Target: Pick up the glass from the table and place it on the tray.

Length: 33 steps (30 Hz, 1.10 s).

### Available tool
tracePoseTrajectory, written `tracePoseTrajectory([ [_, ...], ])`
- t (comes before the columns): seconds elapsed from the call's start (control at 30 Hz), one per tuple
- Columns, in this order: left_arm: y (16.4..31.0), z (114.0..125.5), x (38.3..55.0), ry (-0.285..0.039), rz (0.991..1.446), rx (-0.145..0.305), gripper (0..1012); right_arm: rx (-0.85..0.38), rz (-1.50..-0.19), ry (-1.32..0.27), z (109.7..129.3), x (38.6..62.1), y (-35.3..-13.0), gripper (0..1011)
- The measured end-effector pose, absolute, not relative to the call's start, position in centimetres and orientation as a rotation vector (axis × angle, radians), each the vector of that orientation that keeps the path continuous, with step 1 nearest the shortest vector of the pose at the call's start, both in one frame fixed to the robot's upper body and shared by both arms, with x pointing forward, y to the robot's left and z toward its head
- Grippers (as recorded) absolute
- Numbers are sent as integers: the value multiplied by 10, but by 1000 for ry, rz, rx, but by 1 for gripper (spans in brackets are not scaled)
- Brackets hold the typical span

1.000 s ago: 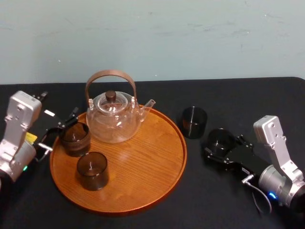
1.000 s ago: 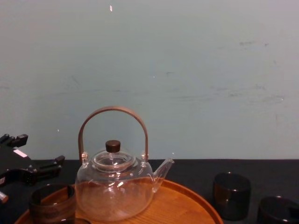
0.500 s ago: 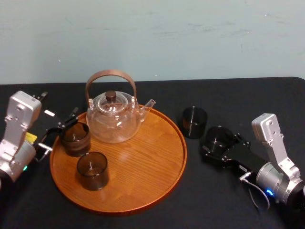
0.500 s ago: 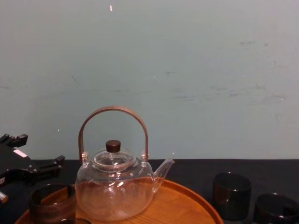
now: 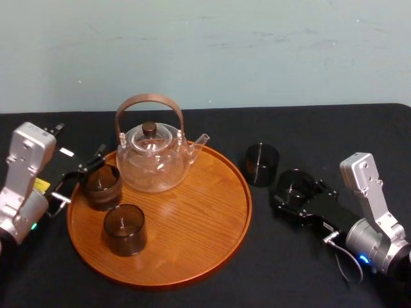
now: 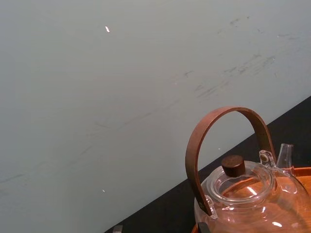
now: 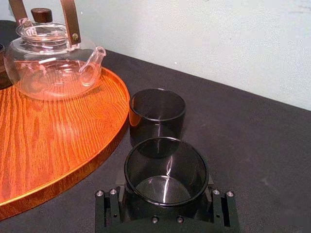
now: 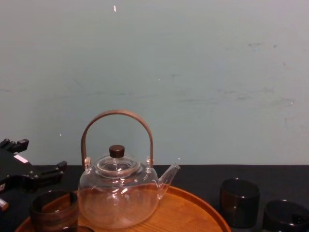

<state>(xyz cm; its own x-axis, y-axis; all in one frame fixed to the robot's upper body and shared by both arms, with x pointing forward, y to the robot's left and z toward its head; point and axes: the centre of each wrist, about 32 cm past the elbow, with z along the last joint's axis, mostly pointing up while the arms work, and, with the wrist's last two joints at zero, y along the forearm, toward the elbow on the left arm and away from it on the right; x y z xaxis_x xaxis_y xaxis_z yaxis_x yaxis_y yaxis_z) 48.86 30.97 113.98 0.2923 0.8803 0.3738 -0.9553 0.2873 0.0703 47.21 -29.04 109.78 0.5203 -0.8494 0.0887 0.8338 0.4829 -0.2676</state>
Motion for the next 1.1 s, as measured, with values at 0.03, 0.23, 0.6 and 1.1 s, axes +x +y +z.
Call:
tracePoseTrajectory([
  [0.03, 310, 1140, 489, -285, 1248, 304, 1001, -293, -1026, 58, 1098, 472, -290, 906],
  [0.23, 310, 1140, 489, -285, 1248, 304, 1002, -294, -1027, 58, 1098, 472, -290, 906],
  [0.6, 310, 1140, 489, -285, 1248, 305, 1001, -295, -1027, 56, 1099, 471, -291, 906],
  [1.1, 310, 1140, 489, -285, 1248, 304, 1002, -259, -1002, -13, 1124, 456, -285, 906],
])
